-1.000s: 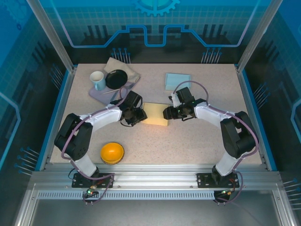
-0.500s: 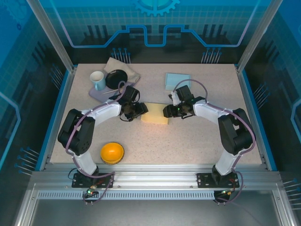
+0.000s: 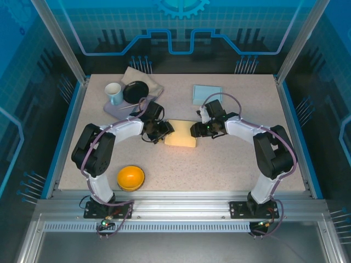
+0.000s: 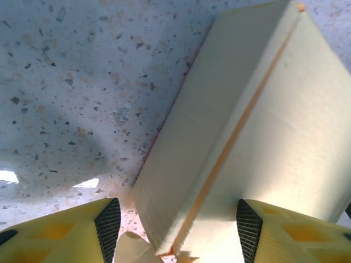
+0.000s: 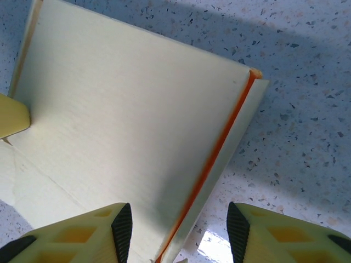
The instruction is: Fold the paper box
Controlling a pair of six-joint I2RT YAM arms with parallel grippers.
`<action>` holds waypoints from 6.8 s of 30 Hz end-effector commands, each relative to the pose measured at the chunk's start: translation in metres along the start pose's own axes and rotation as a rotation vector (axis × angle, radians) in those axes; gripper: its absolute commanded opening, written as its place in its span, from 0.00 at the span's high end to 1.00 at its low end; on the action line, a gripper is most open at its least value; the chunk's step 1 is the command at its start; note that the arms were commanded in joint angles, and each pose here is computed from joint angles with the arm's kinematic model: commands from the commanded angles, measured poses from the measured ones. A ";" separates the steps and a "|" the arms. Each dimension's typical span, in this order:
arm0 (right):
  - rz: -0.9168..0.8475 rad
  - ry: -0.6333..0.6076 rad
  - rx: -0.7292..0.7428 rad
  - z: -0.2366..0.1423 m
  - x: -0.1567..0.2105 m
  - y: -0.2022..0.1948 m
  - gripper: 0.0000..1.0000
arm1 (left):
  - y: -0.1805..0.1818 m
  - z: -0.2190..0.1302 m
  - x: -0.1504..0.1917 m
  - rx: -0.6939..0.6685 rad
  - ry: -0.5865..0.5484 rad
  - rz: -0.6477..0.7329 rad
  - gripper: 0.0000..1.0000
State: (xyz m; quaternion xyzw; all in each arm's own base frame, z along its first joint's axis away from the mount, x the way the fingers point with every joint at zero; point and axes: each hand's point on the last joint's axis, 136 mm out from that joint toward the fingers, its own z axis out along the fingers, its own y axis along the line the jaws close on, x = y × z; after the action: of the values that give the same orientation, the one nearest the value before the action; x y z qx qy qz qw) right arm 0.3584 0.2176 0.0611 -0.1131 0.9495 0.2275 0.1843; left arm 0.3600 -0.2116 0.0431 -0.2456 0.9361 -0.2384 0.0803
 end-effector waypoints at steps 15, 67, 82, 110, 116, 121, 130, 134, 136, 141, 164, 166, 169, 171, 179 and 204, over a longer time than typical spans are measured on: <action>0.007 0.002 -0.001 -0.006 -0.005 -0.002 0.49 | 0.026 0.015 0.019 -0.107 0.081 -0.141 0.40; 0.012 0.019 -0.005 0.000 0.004 -0.004 0.49 | 0.007 0.017 0.031 -0.097 0.144 -0.281 0.40; 0.035 0.021 -0.019 0.002 0.006 -0.008 0.49 | 0.010 0.022 0.030 -0.085 0.125 -0.287 0.41; 0.045 0.055 -0.040 -0.023 0.046 0.013 0.51 | 0.019 0.024 0.028 -0.125 0.107 -0.276 0.41; 0.042 0.080 -0.045 -0.014 0.057 0.017 0.53 | 0.020 0.022 0.028 -0.132 0.104 -0.273 0.41; 0.044 0.093 -0.063 -0.011 0.061 0.020 0.57 | 0.021 0.021 0.027 -0.138 0.100 -0.272 0.41; -0.013 0.058 -0.084 -0.007 0.057 0.016 0.65 | 0.023 0.023 0.028 -0.151 0.102 -0.270 0.41; -0.037 0.031 -0.056 -0.005 0.054 0.007 0.65 | 0.023 0.023 0.027 -0.154 0.101 -0.271 0.41; -0.038 0.033 -0.051 -0.003 0.059 0.002 0.65 | 0.023 0.023 0.027 -0.154 0.101 -0.270 0.41; -0.059 0.029 -0.019 -0.001 0.062 -0.006 0.65 | 0.023 0.023 0.027 -0.155 0.102 -0.269 0.41; -0.003 -0.014 -0.138 -0.019 0.048 0.011 0.71 | 0.026 0.024 0.028 -0.159 0.103 -0.277 0.41; -0.011 -0.019 -0.135 -0.016 0.049 0.008 0.71 | 0.025 0.024 0.028 -0.159 0.102 -0.276 0.41; -0.012 -0.026 -0.136 -0.012 0.050 0.003 0.71 | 0.026 0.025 0.028 -0.159 0.104 -0.277 0.41; -0.013 -0.035 -0.132 -0.009 0.050 -0.001 0.71 | 0.026 0.025 0.029 -0.161 0.106 -0.279 0.41; -0.016 -0.047 -0.138 -0.004 0.051 -0.006 0.73 | 0.027 0.026 0.029 -0.164 0.108 -0.278 0.41; 0.120 0.016 -0.219 -0.003 0.051 0.008 0.62 | 0.026 0.027 0.029 -0.162 0.112 -0.287 0.41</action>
State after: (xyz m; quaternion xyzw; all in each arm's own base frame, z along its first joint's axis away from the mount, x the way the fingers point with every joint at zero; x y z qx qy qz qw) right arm 0.3014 0.2112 0.0374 -0.0868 0.9335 0.3141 0.1494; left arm 0.3543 -0.2328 0.0393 -0.3524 0.9016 -0.2507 0.0077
